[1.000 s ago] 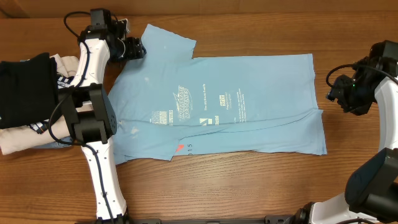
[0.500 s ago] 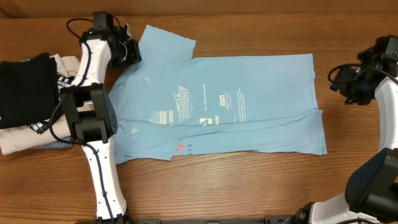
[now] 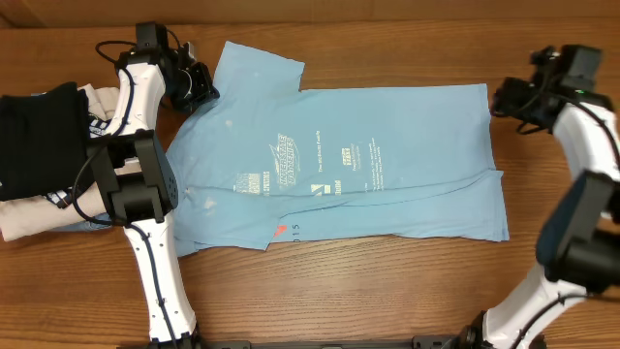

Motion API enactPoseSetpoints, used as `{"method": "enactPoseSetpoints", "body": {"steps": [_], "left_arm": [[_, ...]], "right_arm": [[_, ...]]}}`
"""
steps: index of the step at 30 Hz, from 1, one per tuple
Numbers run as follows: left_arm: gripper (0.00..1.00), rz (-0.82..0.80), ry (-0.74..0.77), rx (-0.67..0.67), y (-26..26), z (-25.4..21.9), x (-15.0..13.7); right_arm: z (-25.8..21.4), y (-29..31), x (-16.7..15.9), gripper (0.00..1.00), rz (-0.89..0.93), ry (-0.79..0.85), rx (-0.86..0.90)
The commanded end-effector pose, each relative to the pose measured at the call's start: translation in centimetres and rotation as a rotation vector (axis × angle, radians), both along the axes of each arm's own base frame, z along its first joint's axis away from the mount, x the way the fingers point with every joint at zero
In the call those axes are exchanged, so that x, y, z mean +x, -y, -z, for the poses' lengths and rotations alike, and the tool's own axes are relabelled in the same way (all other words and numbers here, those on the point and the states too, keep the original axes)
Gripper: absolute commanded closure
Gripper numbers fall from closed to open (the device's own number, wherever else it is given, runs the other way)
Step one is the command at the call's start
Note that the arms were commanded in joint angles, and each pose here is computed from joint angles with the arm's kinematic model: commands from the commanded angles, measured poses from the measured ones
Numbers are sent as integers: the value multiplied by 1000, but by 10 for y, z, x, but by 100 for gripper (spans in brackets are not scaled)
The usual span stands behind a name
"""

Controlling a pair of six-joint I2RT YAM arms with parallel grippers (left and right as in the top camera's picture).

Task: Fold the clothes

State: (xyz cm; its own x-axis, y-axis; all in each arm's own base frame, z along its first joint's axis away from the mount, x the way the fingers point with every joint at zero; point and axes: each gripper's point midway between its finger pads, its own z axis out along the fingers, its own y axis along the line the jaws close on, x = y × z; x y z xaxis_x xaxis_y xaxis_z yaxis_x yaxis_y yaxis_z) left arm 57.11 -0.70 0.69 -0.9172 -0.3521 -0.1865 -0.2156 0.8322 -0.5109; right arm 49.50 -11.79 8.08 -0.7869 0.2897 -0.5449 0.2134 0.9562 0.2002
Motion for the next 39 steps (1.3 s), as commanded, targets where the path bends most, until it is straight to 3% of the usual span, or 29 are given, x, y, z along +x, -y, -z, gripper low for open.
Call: {"method": "enactPoseSetpoints", "body": {"steps": [1,8,25,28,32,39], "left_arm": [[96,-23,-52,-16,-2,16,-6],[96,-27,-89,-5,-3,20,-14],[96,-27,-96,8,-5,21,-16],[96,-27,-96,9,-5,21,-16],[96,-27,-96,9,-5,21,-16],[96,-27,-96,8,-5,21,-16]], "right_arm": [[22,-21,22,32,-85,30,10],[53,-26,49,31,-103,94,-7],[89,-16,69,33,-82,145,-55],[88,-16,72,42,-81,156,-59],[86,-15,73,66,-80,163,-61],[87,-9,72,80,-50,154,-85]]}}
